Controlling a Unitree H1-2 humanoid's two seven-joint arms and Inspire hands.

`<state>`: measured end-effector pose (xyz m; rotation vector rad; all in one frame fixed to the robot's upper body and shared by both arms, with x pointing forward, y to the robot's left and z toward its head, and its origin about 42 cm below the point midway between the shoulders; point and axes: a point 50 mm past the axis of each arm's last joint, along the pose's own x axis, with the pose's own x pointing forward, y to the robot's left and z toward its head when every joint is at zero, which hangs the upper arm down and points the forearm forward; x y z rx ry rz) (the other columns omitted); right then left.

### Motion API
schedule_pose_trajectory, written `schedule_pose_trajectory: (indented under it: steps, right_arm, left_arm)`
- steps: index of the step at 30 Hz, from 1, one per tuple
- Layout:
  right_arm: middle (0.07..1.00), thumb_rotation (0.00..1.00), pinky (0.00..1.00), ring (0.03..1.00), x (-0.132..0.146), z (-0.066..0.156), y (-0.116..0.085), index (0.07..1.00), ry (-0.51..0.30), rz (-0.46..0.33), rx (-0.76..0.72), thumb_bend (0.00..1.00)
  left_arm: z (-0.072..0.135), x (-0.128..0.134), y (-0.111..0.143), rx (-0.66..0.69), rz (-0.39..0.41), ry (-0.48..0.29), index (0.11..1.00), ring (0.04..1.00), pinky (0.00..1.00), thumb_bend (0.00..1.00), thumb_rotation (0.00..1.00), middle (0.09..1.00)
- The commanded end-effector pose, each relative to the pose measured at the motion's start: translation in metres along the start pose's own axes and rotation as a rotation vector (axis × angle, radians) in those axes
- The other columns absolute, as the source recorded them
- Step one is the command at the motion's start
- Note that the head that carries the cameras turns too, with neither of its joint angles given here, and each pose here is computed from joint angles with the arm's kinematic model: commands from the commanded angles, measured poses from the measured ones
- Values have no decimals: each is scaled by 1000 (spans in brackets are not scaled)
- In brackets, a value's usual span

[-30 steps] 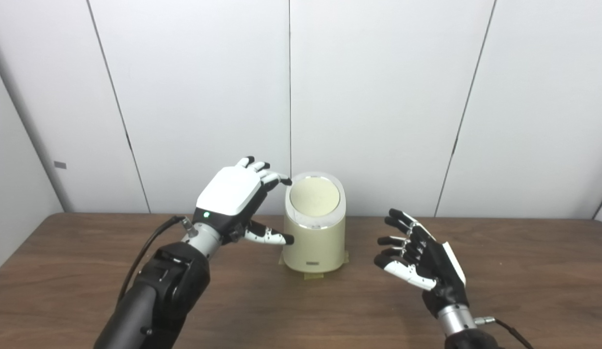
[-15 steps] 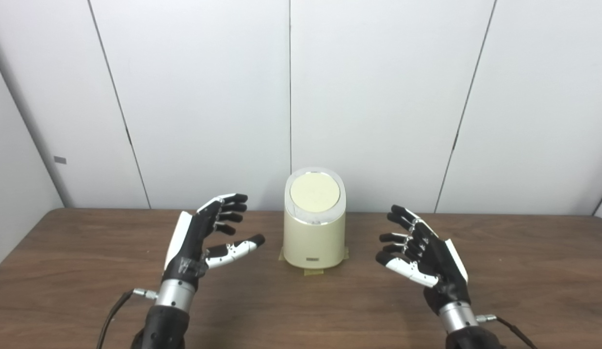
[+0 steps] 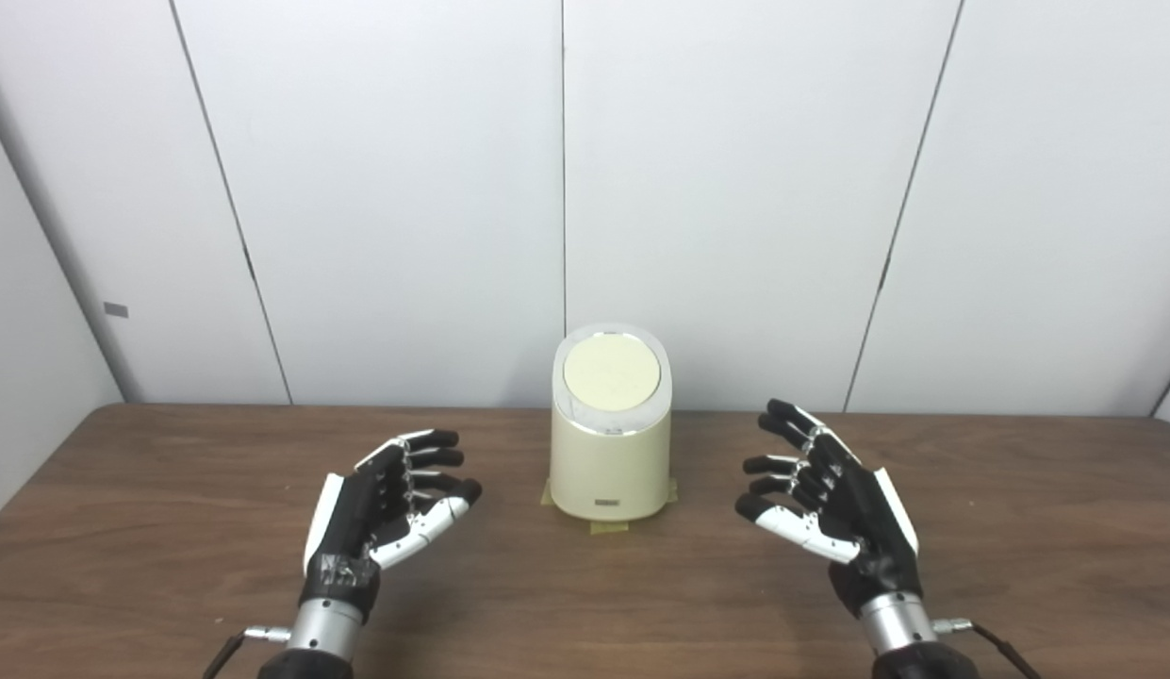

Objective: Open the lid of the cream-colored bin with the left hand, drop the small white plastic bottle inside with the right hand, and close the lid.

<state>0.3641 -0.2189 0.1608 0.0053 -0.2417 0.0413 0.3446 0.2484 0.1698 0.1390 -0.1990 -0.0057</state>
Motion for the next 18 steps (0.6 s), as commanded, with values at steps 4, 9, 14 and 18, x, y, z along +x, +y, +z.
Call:
schedule_pose_trajectory:
  steps: [4, 9, 14, 18]
  right_arm:
    - [818, 255, 552, 623, 10, 16, 0, 803, -100, 6, -9, 886]
    - [804, 263, 554, 614, 10, 16, -1, 805, -107, 10, -11, 888]
    - [803, 263, 575, 616, 10, 16, 1, 803, -103, 9, -15, 892]
    - [803, 246, 561, 611, 9, 18, 2, 803, -106, 12, -4, 885]
  left_arm:
    - [21, 13, 0, -6, -10, -95, 720, 621, 489, 679, 199, 692]
    - [22, 14, -1, -24, -15, -98, 744, 630, 491, 688, 198, 700]
    - [22, 14, -3, -31, -22, -102, 755, 631, 491, 691, 198, 703]
    - [22, 14, -4, -22, -22, -107, 754, 625, 482, 673, 179, 699]
